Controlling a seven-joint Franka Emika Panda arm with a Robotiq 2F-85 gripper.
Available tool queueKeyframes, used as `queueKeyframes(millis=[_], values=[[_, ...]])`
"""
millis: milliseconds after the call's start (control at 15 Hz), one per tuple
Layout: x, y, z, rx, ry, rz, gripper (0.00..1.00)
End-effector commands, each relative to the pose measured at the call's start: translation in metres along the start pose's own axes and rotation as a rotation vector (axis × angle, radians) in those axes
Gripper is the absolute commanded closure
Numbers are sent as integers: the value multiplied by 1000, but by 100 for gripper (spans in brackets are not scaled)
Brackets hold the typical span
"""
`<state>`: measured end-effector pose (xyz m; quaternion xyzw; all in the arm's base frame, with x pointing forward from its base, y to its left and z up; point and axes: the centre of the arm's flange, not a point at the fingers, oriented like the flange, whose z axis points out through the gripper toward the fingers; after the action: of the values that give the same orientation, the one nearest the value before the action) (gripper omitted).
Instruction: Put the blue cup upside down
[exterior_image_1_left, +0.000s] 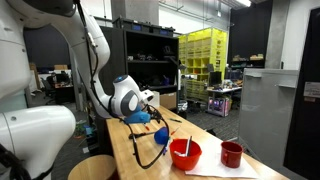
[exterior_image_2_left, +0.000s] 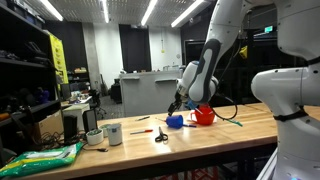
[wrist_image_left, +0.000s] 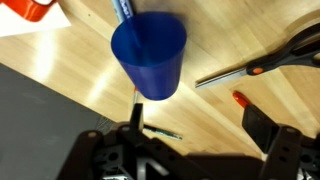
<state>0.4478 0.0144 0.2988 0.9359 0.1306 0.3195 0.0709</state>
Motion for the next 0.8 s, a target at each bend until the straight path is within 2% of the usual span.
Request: queueKeyframes(millis=[0, 400, 733], values=[[1, 1, -1, -9, 10, -10, 0], [2, 1, -1, -23, 15, -27, 0], [18, 18, 3, 4, -39, -60, 0]])
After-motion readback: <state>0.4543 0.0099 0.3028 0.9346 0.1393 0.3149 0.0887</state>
